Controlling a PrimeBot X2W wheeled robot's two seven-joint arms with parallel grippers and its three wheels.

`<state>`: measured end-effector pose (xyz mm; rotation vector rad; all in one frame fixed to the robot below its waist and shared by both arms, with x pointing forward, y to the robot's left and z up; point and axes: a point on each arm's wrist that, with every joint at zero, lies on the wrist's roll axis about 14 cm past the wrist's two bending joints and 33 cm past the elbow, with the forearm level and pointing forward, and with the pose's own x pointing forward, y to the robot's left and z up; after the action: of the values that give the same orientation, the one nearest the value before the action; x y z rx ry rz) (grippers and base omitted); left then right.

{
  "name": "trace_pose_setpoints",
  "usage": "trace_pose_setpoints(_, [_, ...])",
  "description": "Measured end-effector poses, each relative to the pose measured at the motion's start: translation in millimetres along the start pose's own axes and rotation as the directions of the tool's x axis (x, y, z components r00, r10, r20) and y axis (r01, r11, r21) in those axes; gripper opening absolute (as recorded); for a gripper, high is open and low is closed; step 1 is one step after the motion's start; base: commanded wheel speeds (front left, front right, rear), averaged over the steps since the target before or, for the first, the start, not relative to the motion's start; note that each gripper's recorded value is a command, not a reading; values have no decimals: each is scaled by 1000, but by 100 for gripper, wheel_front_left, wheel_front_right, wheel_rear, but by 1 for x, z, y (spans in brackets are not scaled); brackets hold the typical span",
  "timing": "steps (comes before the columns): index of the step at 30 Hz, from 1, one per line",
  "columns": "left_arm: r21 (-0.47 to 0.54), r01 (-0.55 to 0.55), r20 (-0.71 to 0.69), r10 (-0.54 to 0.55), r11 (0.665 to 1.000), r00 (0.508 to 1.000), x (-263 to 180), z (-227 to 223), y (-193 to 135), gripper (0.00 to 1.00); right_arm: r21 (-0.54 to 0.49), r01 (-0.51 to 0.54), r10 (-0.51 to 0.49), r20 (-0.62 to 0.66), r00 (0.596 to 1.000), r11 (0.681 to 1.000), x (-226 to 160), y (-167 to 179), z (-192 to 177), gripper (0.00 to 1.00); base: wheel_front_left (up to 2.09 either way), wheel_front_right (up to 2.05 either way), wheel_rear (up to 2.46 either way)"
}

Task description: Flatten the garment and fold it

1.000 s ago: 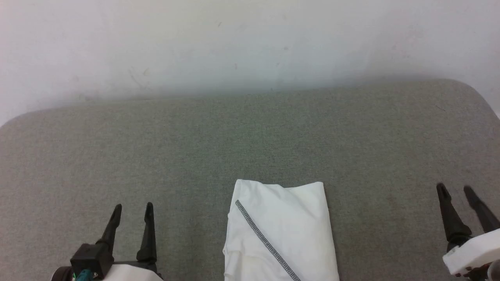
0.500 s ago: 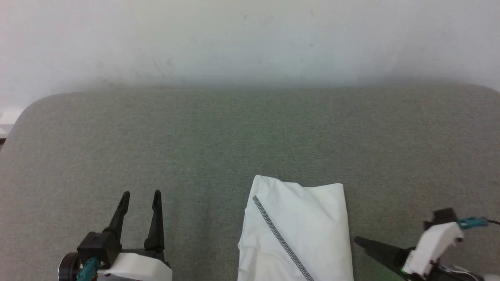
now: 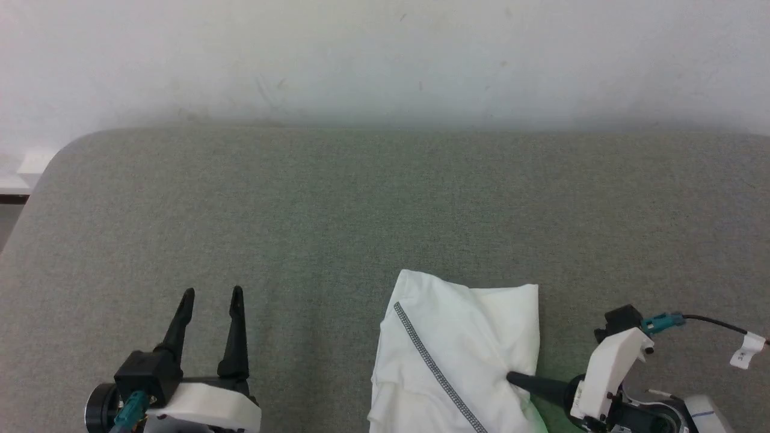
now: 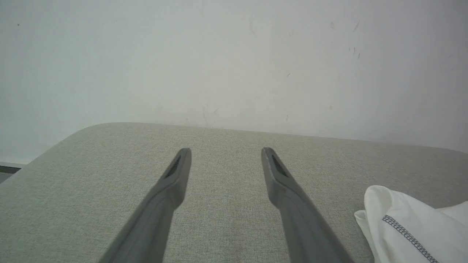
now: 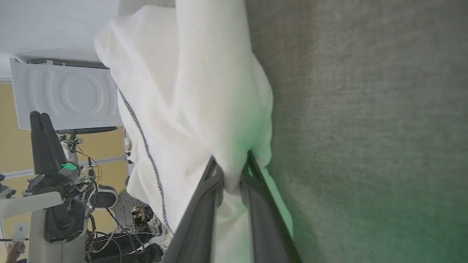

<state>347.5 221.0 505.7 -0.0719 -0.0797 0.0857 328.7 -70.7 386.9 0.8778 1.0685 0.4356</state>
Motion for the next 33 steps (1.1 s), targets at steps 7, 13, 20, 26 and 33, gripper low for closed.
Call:
trace_pose_setpoints(7, [-7, 53, 7, -53, 999, 999, 4, 1, -16, 100, -383, 191, -152, 131, 980, 904, -36, -10, 28, 0, 0, 0, 0])
trace_pose_setpoints(13, [-21, 133, 6, -133, 991, 991, 12, -1, -44, 100, -611, 454, -408, 224, 885, 649, -94, -60, 43, 0, 0, 0, 0])
trace_pose_setpoints(20, [-33, 258, 24, -257, 966, 966, 35, 1, -90, 100, -598, 659, -569, 373, 733, 456, -169, -96, 82, 0, 0, 0, 0])
trace_pose_setpoints(26, [-23, 391, 45, -390, 920, 920, 69, -2, -139, 100, -463, 797, -673, 448, 588, 387, -228, -141, 108, 0, 0, 0, 0])
trace_pose_setpoints(33, [-27, 480, 38, -479, 877, 877, 105, -23, -175, 100, -266, 883, -676, 571, 467, 386, -259, -171, 153, 0, 0, 0, 0])
